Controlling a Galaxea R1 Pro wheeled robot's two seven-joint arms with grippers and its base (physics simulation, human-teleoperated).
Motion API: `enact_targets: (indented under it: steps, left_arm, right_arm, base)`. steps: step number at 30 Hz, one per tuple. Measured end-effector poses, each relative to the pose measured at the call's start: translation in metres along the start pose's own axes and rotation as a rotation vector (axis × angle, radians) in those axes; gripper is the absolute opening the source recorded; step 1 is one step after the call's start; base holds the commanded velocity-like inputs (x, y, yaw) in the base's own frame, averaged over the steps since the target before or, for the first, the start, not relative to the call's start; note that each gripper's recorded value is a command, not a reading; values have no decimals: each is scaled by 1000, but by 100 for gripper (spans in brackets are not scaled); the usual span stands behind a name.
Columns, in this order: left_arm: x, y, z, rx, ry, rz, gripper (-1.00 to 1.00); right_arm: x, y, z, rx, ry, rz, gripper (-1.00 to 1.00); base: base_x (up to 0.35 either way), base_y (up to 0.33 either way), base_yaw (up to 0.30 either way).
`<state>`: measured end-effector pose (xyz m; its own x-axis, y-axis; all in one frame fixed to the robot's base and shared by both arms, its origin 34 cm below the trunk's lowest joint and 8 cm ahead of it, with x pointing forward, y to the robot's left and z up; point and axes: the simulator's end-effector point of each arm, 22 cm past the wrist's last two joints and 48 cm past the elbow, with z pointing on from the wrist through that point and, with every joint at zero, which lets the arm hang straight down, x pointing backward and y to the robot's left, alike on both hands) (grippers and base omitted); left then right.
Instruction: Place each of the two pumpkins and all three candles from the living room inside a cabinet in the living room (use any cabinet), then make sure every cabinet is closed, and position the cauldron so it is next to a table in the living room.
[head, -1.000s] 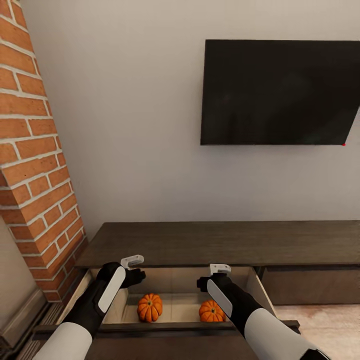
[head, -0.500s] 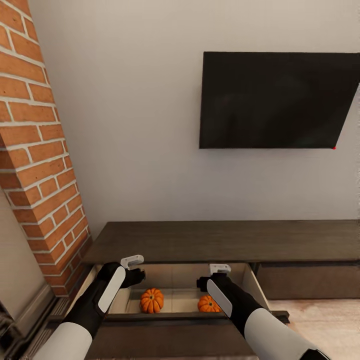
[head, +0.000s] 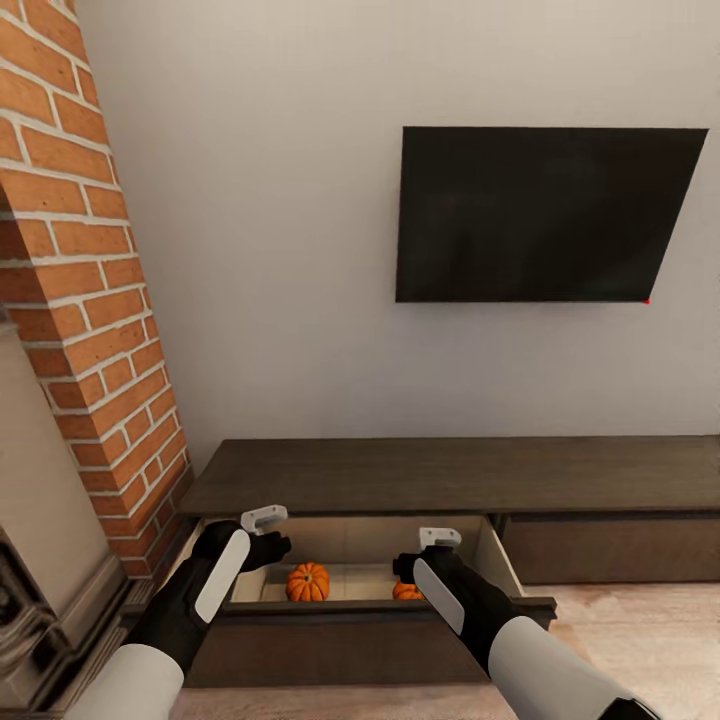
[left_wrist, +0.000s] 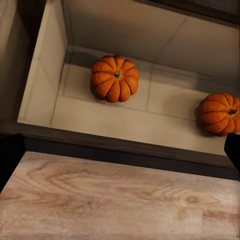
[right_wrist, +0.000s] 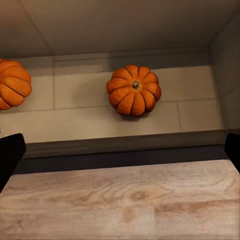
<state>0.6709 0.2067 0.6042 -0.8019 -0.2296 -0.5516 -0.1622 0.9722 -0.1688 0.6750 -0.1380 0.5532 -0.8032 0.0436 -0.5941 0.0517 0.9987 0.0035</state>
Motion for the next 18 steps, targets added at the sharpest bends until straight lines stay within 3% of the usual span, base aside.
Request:
enact_targets:
  steps: [7, 18]
  left_arm:
    - [-11, -3, -10, 0, -1, -1, 100]
    - [-26, -7, -27, 1, -2, -2, 100]
  right_arm:
    - [-11, 0, -10, 0, 0, 0, 100]
    - [-27, 0, -25, 0, 1, 0, 100]
  base:
    - [-58, 0, 0]
    - [-302, 0, 0]
